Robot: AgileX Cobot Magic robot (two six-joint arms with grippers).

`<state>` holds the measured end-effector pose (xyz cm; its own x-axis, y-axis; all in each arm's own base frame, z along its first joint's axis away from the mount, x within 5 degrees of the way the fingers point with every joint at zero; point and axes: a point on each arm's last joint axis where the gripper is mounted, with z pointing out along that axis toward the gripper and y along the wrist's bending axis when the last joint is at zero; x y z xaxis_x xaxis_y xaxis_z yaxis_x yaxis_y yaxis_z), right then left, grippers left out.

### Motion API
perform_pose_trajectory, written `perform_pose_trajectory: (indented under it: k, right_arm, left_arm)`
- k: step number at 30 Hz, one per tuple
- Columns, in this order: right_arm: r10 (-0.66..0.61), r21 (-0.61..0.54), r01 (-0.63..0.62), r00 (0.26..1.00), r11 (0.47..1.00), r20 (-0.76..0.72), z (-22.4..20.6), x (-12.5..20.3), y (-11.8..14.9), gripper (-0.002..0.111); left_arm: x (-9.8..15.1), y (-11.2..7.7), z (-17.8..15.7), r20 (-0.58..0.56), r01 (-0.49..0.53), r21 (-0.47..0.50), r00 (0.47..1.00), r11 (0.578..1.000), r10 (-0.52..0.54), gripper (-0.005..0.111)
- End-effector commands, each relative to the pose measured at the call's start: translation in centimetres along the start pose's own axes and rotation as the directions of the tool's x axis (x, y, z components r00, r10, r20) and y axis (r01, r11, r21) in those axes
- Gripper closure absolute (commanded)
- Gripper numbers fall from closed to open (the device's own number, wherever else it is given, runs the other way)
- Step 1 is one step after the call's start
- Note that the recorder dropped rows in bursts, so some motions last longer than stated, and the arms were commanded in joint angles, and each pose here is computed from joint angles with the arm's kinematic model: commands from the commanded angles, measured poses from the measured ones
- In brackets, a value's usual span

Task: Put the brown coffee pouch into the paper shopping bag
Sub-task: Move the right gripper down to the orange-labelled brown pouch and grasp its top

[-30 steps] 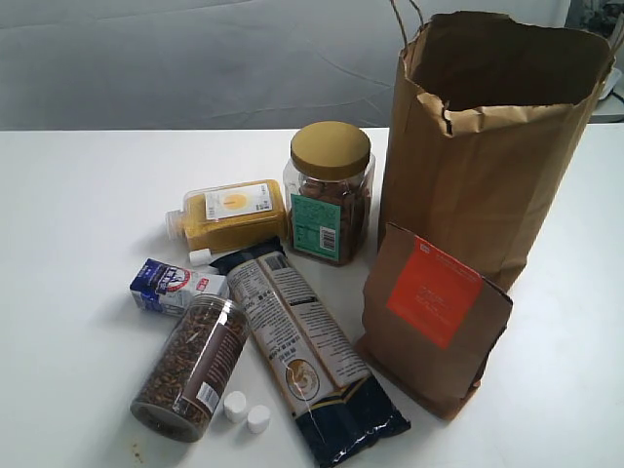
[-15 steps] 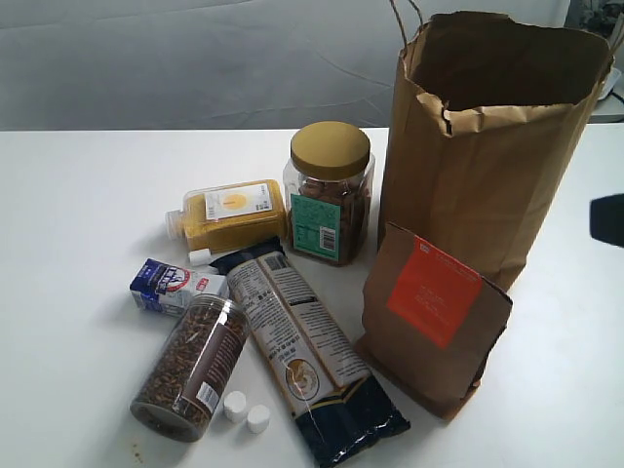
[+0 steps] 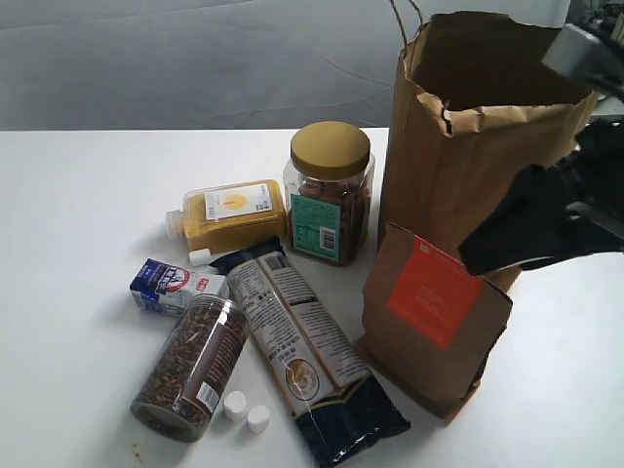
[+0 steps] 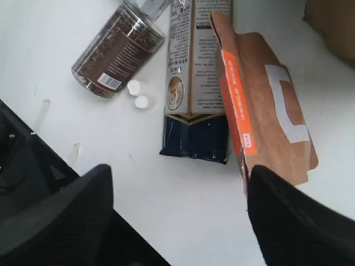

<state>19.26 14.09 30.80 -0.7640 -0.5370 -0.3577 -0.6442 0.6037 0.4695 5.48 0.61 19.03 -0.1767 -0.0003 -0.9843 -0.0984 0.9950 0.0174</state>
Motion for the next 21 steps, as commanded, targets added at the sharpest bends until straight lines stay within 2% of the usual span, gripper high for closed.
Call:
perform_pose_trajectory:
  k: [1,7,12,16,21]
  right_arm:
    - [0.018,-0.007,-0.019,0.997,1.0,-0.075,2.2,-1.7,-1.9,0.044]
    - [0.038,0.036,-0.034,0.993,0.999,-0.114,4.4,-3.1,-4.1,0.045]
    - [-0.008,0.058,0.019,0.983,0.998,-0.181,7.3,-3.4,-4.0,0.048]
    - [-0.033,0.117,0.063,0.969,0.991,-0.243,8.8,-3.3,-3.5,0.067]
    - [-0.035,0.176,0.084,0.964,0.981,-0.265,8.9,-3.1,-3.2,0.102]
  left_arm:
    - [0.1,0.0,0.0,0.004,-0.001,-0.004,1.0,1.0,0.001,0.107]
    - [0.1,0.0,0.0,0.004,-0.001,-0.004,1.0,1.0,0.001,0.107]
    - [0.1,0.0,0.0,0.004,-0.001,-0.004,1.0,1.0,0.001,0.107]
    - [0.1,0.0,0.0,0.004,-0.001,-0.004,1.0,1.0,0.001,0.107]
    - [0.1,0.0,0.0,0.004,-0.001,-0.004,1.0,1.0,0.001,0.107]
